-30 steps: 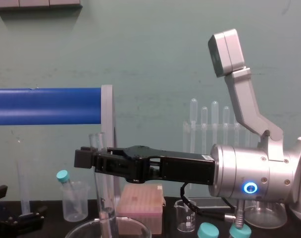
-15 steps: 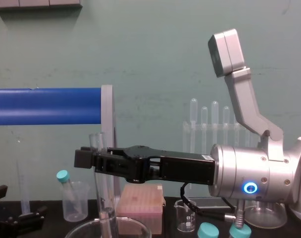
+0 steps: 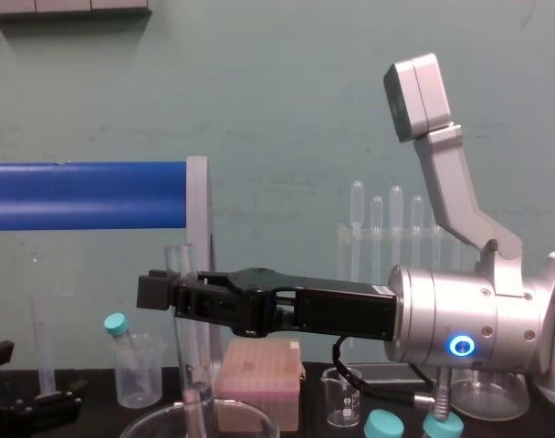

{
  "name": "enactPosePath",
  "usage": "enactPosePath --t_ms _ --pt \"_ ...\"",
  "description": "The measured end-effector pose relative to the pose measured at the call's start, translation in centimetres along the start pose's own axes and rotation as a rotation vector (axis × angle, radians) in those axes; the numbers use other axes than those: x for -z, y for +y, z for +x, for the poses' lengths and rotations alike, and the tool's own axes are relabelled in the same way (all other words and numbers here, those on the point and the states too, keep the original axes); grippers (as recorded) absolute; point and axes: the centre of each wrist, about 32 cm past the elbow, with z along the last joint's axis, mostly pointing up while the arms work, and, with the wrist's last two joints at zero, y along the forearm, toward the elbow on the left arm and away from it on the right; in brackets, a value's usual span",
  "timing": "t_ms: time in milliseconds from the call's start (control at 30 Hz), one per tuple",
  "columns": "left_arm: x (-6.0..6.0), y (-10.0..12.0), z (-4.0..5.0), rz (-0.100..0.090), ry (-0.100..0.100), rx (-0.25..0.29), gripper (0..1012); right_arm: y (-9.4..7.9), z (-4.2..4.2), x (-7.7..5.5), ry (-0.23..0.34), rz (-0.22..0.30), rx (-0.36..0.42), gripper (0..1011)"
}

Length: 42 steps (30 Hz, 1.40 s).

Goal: Hold the test tube with one hand and immerse one end into the beaker, then return it to the test tube rack.

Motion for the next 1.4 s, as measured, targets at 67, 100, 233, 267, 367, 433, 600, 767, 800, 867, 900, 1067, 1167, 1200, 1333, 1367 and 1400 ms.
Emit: enactPosePath --t_ms 67,100,233,267,367,433,600,767,800,867,900,1067,1167,1200,1333,1367,1400 --pt "0.0 0.0 0.00 0.000 0.000 0.000 1000 0.0 0.00 0.0 0.000 0.000 0.000 224" --pt "0.0 0.0 0.00 0.000 0.000 0.000 1000 0.0 0.00 0.0 0.000 0.000 0.000 224" --pt "0.0 0.0 0.00 0.000 0.000 0.000 1000 0.0 0.00 0.0 0.000 0.000 0.000 224" --pt "0.0 0.0 0.00 0.000 0.000 0.000 1000 0.0 0.00 0.0 0.000 0.000 0.000 224" --pt "0.0 0.0 0.00 0.000 0.000 0.000 1000 0.0 0.00 0.0 0.000 0.000 0.000 225" --pt "0.0 0.0 0.00 0.000 0.000 0.000 1000 0.0 0.00 0.0 0.000 0.000 0.000 224" --pt "0.0 0.0 0.00 0.000 0.000 0.000 1000 0.0 0.01 0.0 -0.002 0.000 -0.002 224" --pt "0.0 0.0 0.00 0.000 0.000 0.000 1000 0.2 0.14 -0.3 -0.024 0.044 -0.038 224" --pt "0.0 0.0 0.00 0.000 0.000 0.000 1000 0.2 0.13 -0.4 -0.028 0.056 -0.042 224" --pt "0.0 0.0 0.00 0.000 0.000 0.000 1000 0.2 0.06 -0.8 -0.042 0.092 -0.051 224" --pt "0.0 0.0 0.00 0.000 0.000 0.000 1000 0.2 0.02 -1.0 -0.050 0.107 -0.053 224" --pt "0.0 0.0 0.00 0.000 0.000 0.000 1000 -0.5 -0.27 -2.4 -0.108 0.190 -0.037 224" --pt "0.0 0.0 0.00 0.000 0.000 0.000 1000 -1.2 -0.49 -3.4 -0.154 0.245 -0.002 224" --pt "0.0 0.0 0.00 0.000 0.000 0.000 1000 -1.7 -0.64 -3.8 -0.177 0.269 0.021 225" --pt "0.0 0.0 0.00 0.000 0.000 0.000 1000 -3.2 -1.11 -4.8 -0.224 0.310 0.087 224" --pt "0.0 0.0 0.00 0.000 0.000 0.000 1000 -3.9 -1.40 -5.1 -0.239 0.319 0.118 224" --pt "0.0 0.0 0.00 0.000 0.000 0.000 1000 -4.4 -1.57 -5.3 -0.247 0.319 0.136 224"
